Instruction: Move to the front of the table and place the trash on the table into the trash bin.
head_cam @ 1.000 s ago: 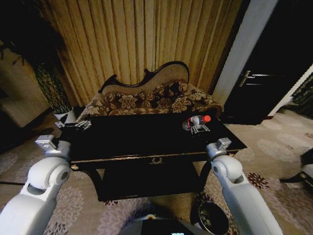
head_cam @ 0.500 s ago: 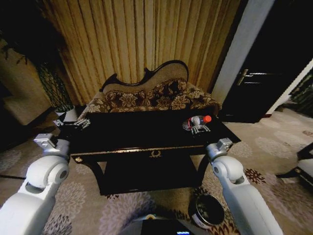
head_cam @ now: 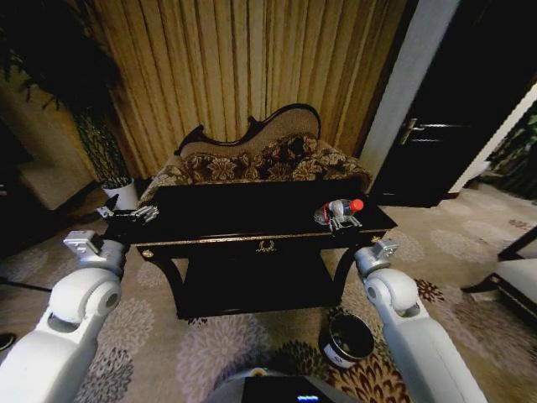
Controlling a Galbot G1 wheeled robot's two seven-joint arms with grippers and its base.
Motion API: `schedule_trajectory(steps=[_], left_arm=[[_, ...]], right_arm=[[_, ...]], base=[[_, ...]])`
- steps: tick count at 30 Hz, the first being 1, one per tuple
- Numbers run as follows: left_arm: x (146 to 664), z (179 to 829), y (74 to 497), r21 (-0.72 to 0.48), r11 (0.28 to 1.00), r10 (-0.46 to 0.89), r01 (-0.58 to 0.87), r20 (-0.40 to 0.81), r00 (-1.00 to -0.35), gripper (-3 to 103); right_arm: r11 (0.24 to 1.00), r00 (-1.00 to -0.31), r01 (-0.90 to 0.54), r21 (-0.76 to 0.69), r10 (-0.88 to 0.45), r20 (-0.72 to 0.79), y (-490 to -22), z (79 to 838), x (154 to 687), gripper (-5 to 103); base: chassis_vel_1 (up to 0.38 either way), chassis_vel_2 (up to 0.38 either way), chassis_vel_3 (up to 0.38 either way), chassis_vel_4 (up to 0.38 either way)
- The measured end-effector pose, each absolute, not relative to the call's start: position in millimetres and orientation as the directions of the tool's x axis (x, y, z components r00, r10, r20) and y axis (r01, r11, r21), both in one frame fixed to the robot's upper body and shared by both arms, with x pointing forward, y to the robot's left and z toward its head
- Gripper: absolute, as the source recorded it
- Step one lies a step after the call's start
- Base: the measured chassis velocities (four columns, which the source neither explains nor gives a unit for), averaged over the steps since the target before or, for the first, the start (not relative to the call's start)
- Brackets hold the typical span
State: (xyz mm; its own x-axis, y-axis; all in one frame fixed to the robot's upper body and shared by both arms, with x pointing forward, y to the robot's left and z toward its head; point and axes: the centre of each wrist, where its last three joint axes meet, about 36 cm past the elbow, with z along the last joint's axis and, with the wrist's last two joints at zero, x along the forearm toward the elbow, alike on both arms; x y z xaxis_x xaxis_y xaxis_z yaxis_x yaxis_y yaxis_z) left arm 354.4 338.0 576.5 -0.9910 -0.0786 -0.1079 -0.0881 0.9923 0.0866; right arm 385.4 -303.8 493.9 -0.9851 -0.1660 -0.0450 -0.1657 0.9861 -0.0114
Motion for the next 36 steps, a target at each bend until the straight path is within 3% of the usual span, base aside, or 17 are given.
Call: schedule_trajectory(steps=[23, 32, 36], left_arm=[[353.8, 569.8, 337.6, 0.085, 0.992, -0.089, -0.098, -0.101, -0.991, 100], [353.6, 562.3, 340.5, 0.068, 0.990, -0.119, -0.126, -0.093, -0.989, 100], [355.8, 556.6, 341.5, 0.062, 0.989, -0.127, -0.133, -0.084, -0.988, 100]], right_arm=[[0.988, -0.987, -0.151, 0.023, -0.150, -0.064, -305.7, 485.4, 384.5, 27], [0.999, -0.989, 0.042, 0.012, 0.040, 0.144, -381.6, 407.7, 397.5, 27], [0.990, -0.944, 0.129, -0.055, 0.140, 0.299, -411.7, 330.8, 396.9, 27]], base=[[0.122, -0.129, -0.124, 0.127], [0.000, 0.000, 0.000, 0.000], [0.000, 0.000, 0.000, 0.000]])
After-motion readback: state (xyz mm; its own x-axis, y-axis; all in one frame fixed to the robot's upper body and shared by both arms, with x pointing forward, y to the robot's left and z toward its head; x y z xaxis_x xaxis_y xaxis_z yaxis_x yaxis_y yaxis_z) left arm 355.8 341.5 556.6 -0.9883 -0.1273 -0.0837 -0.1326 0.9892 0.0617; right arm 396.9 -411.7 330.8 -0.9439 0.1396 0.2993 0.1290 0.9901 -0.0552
